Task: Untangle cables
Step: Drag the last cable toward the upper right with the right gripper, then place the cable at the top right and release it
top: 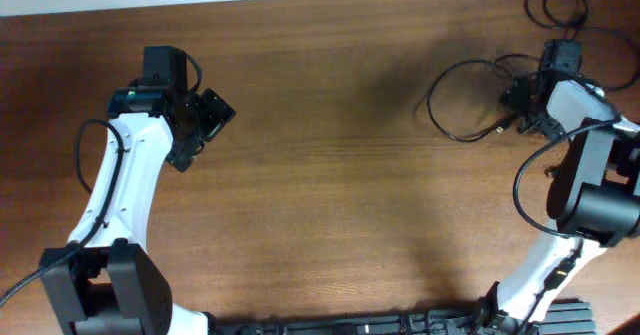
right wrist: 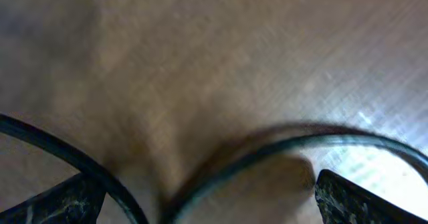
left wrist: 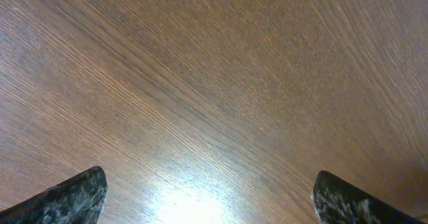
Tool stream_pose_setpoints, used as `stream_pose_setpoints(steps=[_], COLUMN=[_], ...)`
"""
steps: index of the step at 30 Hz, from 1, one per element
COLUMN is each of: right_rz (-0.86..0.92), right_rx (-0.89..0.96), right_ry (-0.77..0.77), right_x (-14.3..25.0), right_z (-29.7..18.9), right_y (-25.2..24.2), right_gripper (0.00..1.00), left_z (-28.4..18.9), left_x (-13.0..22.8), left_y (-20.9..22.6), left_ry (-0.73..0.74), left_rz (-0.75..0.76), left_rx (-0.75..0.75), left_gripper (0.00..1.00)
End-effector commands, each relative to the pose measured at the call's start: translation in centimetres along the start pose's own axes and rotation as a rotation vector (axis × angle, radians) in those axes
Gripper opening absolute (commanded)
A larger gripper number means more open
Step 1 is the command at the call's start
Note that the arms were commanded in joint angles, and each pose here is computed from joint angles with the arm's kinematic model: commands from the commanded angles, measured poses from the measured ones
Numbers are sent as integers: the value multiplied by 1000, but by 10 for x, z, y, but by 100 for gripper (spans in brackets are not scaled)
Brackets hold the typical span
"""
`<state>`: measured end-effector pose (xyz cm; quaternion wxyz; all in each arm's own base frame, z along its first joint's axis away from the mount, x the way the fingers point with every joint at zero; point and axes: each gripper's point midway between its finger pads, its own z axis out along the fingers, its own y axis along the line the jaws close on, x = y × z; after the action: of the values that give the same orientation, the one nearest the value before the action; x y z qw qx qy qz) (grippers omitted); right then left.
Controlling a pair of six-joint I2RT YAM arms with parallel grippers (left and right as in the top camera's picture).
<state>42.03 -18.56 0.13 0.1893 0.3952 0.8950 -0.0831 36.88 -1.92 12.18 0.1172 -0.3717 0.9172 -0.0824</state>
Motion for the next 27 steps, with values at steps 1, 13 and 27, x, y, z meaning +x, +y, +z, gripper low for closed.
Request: stream_pose_setpoints(steps=[1,13,27], right_rz=[-63,-955,-340], right_rx=[32,-501,-12], right_ry=[85,-132,-126], right_x=[31,-15,-100], right_z=[38,-37,16], right_y=[-7,139,-40], right_gripper=[82,4,99], left_z=[2,2,2], left_x=[0,0,0], left_y=[-2,-2,-2], left_ry=[6,6,6], left_rz=[10,10,10], left_rx=[4,4,4], left_gripper=[99,99,99])
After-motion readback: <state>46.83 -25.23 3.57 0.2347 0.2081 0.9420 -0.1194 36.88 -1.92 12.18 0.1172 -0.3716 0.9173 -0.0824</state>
